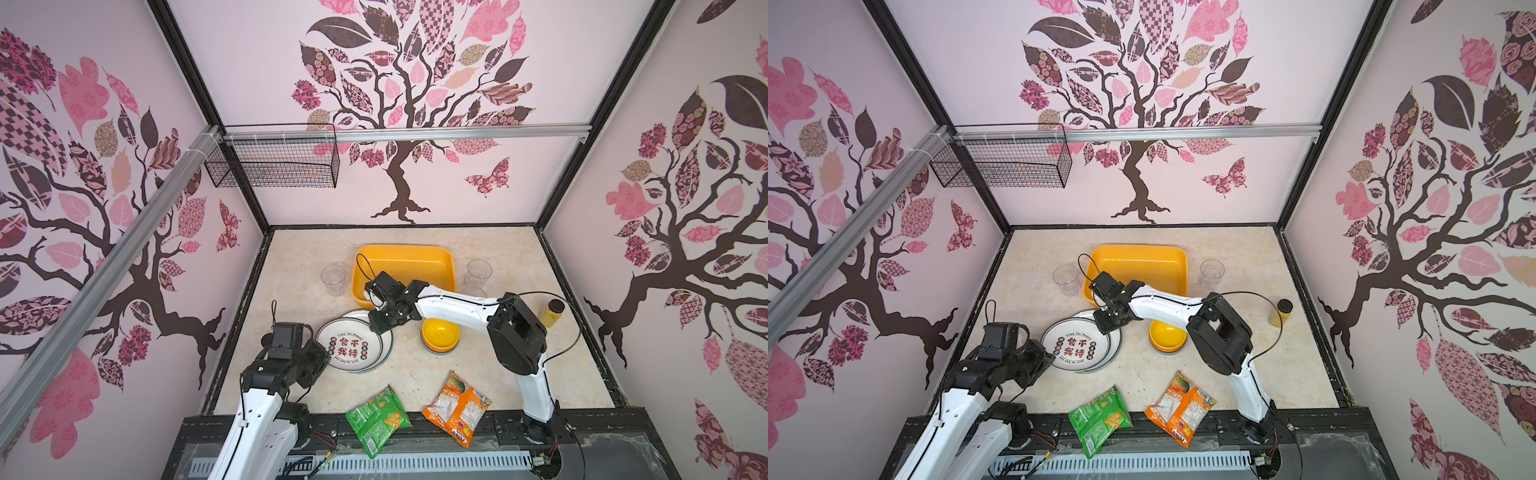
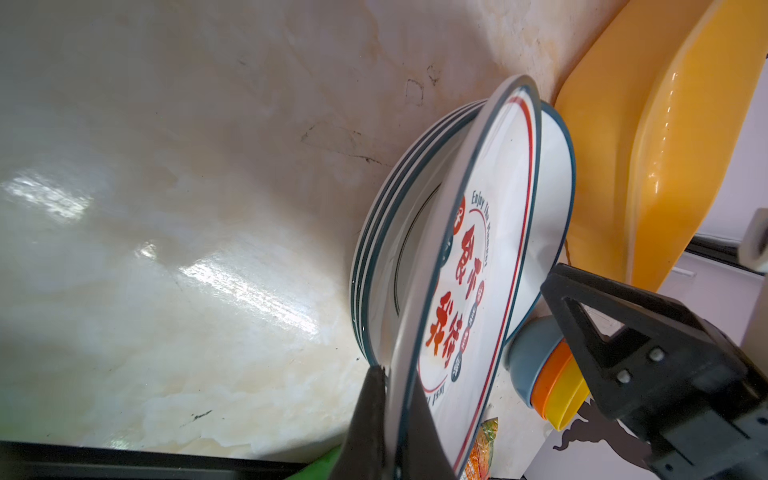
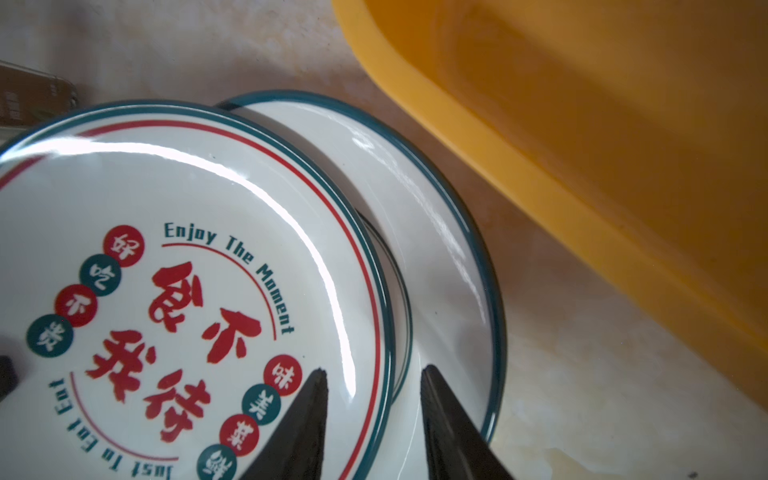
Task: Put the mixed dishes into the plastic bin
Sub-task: 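Raise the top red-lettered plate off the stack with both grippers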
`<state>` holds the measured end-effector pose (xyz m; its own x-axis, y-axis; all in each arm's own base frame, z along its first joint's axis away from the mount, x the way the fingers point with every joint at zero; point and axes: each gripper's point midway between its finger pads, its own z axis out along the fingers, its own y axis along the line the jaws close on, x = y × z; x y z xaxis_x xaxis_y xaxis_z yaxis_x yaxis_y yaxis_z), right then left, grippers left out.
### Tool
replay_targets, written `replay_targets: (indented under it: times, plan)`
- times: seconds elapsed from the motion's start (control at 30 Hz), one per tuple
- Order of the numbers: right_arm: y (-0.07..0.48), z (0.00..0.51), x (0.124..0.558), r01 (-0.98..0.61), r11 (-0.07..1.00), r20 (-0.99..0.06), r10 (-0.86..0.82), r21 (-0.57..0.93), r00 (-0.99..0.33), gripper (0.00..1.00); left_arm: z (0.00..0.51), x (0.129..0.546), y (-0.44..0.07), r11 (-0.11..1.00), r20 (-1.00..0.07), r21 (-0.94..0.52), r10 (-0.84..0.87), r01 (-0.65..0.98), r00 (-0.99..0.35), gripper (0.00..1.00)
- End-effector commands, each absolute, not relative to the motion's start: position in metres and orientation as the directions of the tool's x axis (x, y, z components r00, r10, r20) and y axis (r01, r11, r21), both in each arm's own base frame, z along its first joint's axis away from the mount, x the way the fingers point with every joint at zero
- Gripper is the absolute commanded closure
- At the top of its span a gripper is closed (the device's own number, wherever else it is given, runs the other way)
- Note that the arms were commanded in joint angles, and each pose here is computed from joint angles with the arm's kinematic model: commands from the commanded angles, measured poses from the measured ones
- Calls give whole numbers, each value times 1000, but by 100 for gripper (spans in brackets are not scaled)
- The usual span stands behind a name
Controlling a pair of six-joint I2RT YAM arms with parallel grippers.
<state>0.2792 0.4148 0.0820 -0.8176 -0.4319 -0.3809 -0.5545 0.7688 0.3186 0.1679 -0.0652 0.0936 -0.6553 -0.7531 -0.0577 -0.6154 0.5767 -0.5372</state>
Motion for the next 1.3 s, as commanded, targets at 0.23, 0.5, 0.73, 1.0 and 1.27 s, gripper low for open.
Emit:
replay_targets:
  times: [0.23,0.5,0.73,1.0,1.27]
  plan:
    - [391,169,282,-521,768,-527,-287,372,-800,56,143,180,-70,582,-114,-613,-735,-534,-669,100]
    - [362,185,280,-460,777,-540,-187,430,-821,51,177,196,-90,576,-149,-709,-686,-406,-712,100]
    - [332,198,280,-409,759,-569,-62,507,-820,45,195,221,-113,519,-165,-809,-654,-278,-738,100]
    - [304,205,288,-339,706,-537,69,622,-841,42,201,241,-143,517,-186,-835,-590,-191,-785,100]
    - [294,200,293,-310,705,-521,98,638,-848,44,202,246,-171,518,-192,-845,-528,-135,-827,100]
